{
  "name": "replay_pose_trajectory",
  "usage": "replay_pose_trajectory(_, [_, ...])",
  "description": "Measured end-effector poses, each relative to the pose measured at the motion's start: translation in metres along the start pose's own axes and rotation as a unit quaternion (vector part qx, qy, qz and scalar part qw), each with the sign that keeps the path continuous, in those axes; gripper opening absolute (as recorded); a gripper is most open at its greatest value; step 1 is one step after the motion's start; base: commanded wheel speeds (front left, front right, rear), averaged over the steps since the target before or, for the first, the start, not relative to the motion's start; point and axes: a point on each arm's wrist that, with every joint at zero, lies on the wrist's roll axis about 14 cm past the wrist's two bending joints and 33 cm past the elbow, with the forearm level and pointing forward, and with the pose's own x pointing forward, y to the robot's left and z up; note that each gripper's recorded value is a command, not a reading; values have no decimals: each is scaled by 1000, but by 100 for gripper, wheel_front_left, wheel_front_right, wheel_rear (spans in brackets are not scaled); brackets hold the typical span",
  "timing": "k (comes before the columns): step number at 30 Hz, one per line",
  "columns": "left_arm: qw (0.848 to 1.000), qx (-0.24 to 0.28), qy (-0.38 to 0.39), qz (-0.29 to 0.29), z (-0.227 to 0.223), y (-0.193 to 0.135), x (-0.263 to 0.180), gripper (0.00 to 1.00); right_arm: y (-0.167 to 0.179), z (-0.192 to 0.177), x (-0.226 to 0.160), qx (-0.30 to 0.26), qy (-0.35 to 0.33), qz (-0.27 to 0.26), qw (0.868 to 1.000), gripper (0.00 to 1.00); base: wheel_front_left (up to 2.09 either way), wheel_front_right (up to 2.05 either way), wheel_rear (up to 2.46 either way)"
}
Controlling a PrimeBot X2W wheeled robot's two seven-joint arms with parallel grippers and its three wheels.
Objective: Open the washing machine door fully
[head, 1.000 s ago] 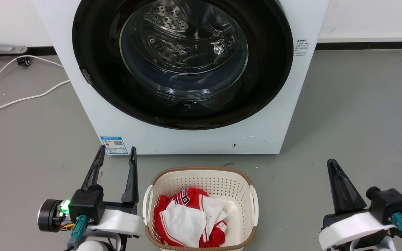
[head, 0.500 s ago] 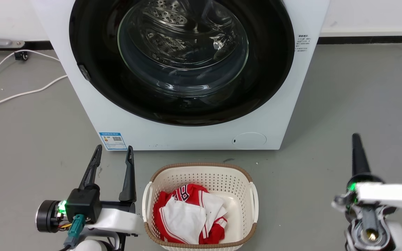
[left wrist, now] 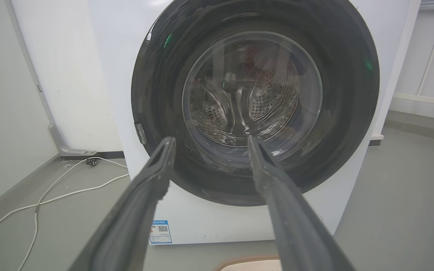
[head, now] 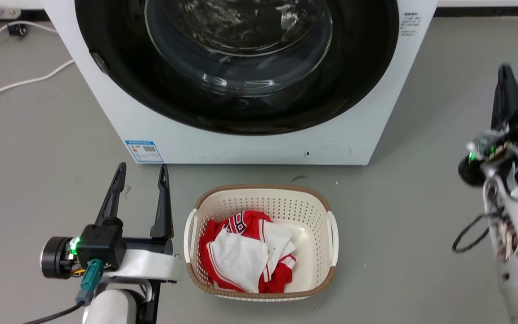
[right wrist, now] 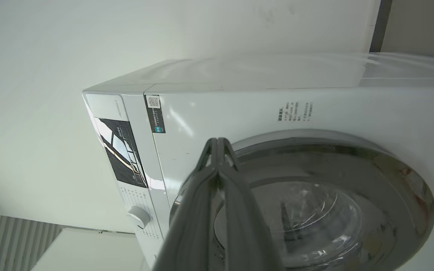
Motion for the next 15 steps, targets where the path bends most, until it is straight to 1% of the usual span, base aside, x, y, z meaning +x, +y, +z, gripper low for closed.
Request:
replay_pose_trajectory(3, [1000,0,5,2,-6,2,6,100,9,-14,28,-31,39,3,999,0,0,0,0])
replay_pose_trajectory(8, [1000,0,14,3,-16,4,13,100,22,-29,66,-96,88,4,991,0,0,0,0])
replay_pose_trajectory(10, [1000,1,17,3,-19,4,15,100,26,-39,78,-140,114,6,984,0,0,0,0])
replay_pose_trajectory(11, [1000,0,19,3,-21,4,16,100,28,-42,83,-144,122,5,982,0,0,0,0])
replay_pose_trajectory(13, [1000,0,20,3,-23,5,20,100,30,-54,93,-177,148,3,973,0,0,0,0])
replay_pose_trajectory(15, [1000,0,21,2,-26,5,23,100,31,-67,102,-195,172,0,965,0,0,0,0])
